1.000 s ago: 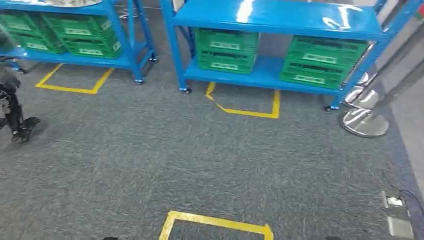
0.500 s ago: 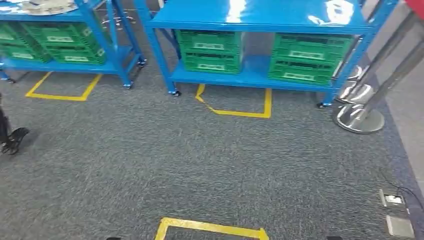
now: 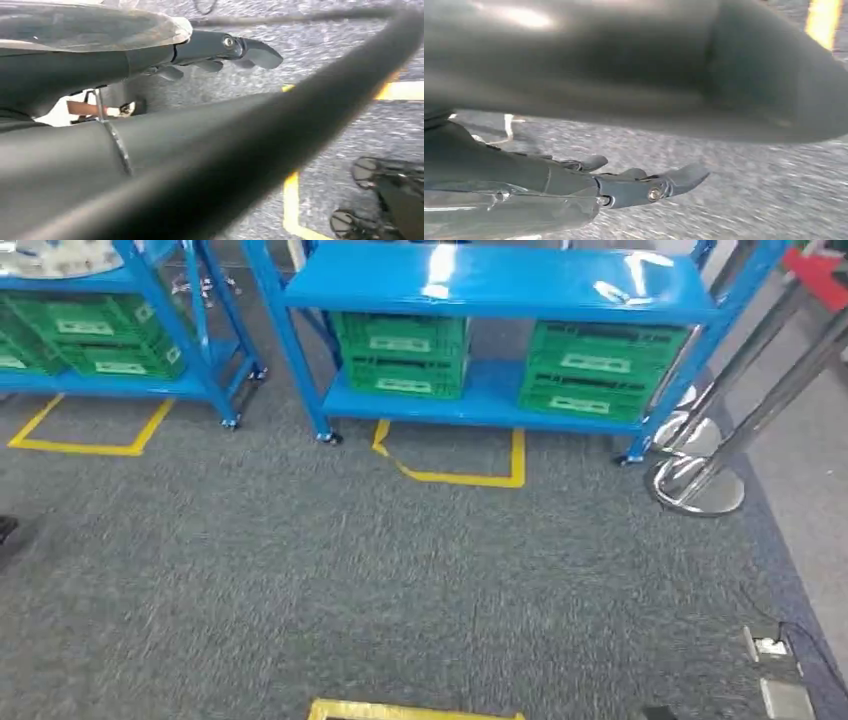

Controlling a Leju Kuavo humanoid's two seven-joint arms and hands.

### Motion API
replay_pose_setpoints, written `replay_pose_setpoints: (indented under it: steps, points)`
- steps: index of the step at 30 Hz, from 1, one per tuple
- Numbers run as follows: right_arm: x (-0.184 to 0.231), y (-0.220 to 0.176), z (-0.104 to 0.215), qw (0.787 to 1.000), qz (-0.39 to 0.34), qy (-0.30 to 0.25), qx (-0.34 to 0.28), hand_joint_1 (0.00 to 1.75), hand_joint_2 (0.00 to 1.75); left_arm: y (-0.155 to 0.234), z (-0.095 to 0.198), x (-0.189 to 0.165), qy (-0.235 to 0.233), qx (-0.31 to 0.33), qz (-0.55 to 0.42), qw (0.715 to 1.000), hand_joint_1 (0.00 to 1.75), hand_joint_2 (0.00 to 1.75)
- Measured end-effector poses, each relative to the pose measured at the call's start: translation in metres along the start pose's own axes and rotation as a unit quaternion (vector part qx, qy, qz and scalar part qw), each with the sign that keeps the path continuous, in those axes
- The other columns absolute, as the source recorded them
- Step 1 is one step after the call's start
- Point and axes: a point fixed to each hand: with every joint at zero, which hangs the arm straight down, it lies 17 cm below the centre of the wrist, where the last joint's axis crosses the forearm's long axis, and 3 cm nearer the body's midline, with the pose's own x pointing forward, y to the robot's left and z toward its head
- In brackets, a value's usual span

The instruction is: Take the parts from the cabinet and place them on the table.

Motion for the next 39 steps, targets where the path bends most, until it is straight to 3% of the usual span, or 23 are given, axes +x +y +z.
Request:
replay_pose_setpoints:
  steps: [39]
  points:
    - [-0.0043,0.0039,0.0011,1.000,-0.010,0.003,0.010,0.00,0.00,-0.0058,0.0003,0.0000,0.001,-0.005,-0.002,1.000,0.00,0.00]
